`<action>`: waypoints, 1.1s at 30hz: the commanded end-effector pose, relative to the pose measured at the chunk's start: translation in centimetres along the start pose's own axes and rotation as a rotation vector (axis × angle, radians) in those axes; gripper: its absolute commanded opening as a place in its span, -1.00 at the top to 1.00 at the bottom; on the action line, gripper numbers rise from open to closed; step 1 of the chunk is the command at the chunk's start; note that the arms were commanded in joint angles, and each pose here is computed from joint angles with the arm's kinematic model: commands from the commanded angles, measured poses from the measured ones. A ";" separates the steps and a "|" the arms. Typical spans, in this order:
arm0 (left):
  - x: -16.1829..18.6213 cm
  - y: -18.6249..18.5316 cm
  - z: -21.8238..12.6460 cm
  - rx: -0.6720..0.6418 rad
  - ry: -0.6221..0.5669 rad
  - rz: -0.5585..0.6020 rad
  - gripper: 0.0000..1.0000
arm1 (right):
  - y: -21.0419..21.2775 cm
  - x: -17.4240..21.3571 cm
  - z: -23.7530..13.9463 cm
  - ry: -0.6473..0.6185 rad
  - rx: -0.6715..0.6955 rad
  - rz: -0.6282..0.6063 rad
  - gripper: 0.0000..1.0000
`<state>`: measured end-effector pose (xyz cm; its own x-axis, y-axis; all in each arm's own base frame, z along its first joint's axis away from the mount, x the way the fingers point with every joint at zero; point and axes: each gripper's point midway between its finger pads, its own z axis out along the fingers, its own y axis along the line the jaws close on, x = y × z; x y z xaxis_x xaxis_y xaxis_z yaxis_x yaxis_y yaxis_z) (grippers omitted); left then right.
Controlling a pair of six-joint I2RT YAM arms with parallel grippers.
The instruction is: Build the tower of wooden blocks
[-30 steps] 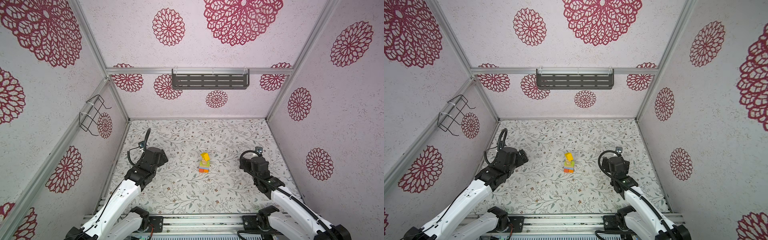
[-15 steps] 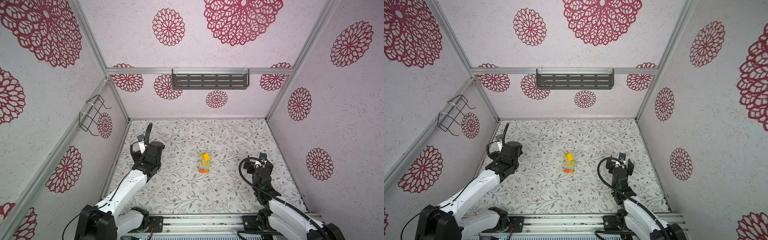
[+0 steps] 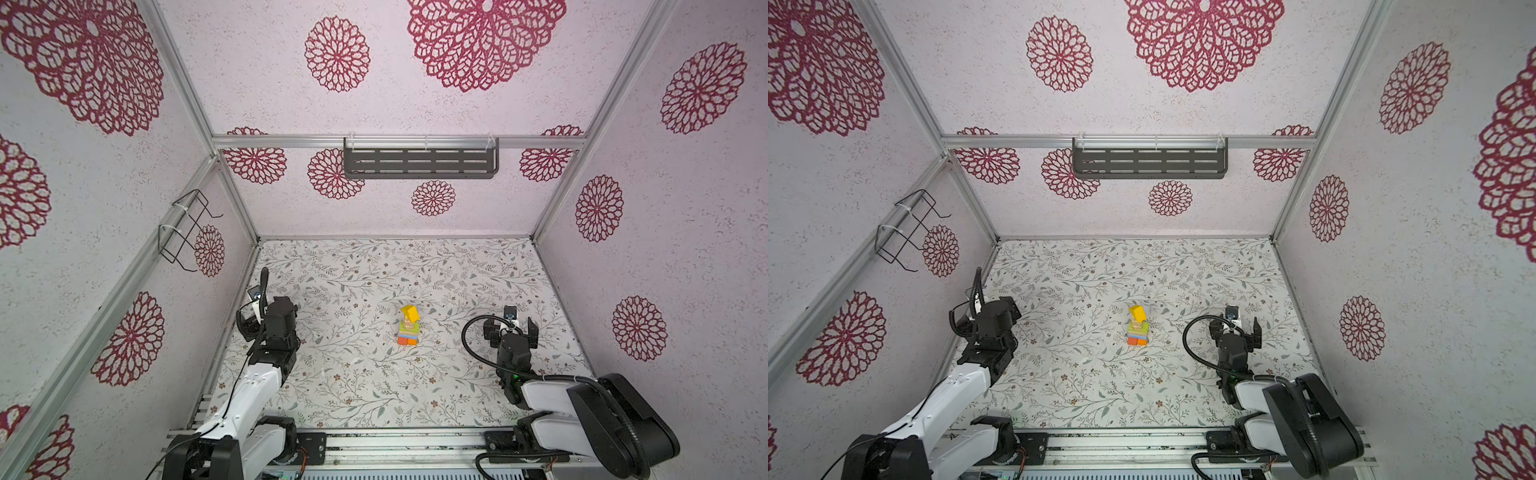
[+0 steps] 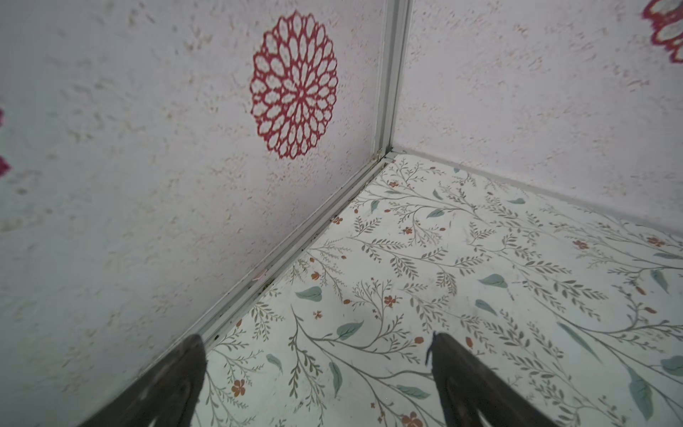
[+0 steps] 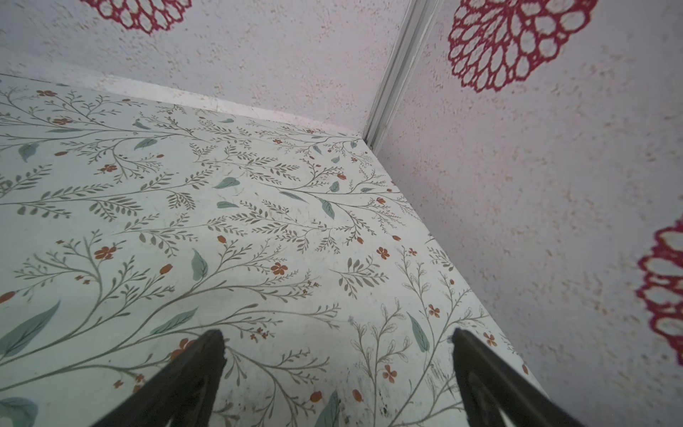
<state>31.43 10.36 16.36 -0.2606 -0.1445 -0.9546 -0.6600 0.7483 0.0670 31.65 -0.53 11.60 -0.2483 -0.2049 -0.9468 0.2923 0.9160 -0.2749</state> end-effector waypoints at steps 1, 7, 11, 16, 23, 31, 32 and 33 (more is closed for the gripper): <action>-2.1 -1.9 1.2 0.111 -0.102 -0.048 -0.95 | -1.1 -3.4 0.3 -0.121 0.065 0.047 -0.97; -0.1 -2.5 4.3 0.119 -0.071 -0.018 -0.95 | -4.8 -3.6 -1.1 -0.222 0.170 0.121 -0.97; 0.0 -3.9 5.6 0.200 -0.043 -0.043 -0.95 | -6.9 -3.0 -1.9 -0.232 0.207 0.226 -0.97; 1.4 -5.5 6.6 0.257 -0.043 -0.012 -0.95 | -6.1 -3.0 -1.1 -0.208 0.157 0.240 -0.97; 1.9 -5.6 6.1 0.284 -0.081 -0.022 -0.95 | -5.2 -2.5 -0.2 -0.204 0.075 0.323 -0.97; 1.8 -6.3 4.4 0.324 -0.152 0.002 -0.95 | -3.1 -2.2 0.9 -0.208 -0.008 0.272 -0.97; 1.9 -6.7 3.8 0.345 -0.169 0.019 -0.95 | -2.7 -2.0 1.1 -0.201 -0.024 0.260 -0.97; 2.0 -7.0 3.5 0.343 -0.179 0.036 -0.95 | -2.4 -1.6 1.4 -0.188 -0.031 0.252 -0.97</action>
<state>37.85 8.59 11.87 -0.1738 -0.1009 -0.9796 -0.4185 0.9080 -0.0193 31.55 -3.74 10.76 -0.1238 -0.0471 -0.9912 0.3365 0.9377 -0.0866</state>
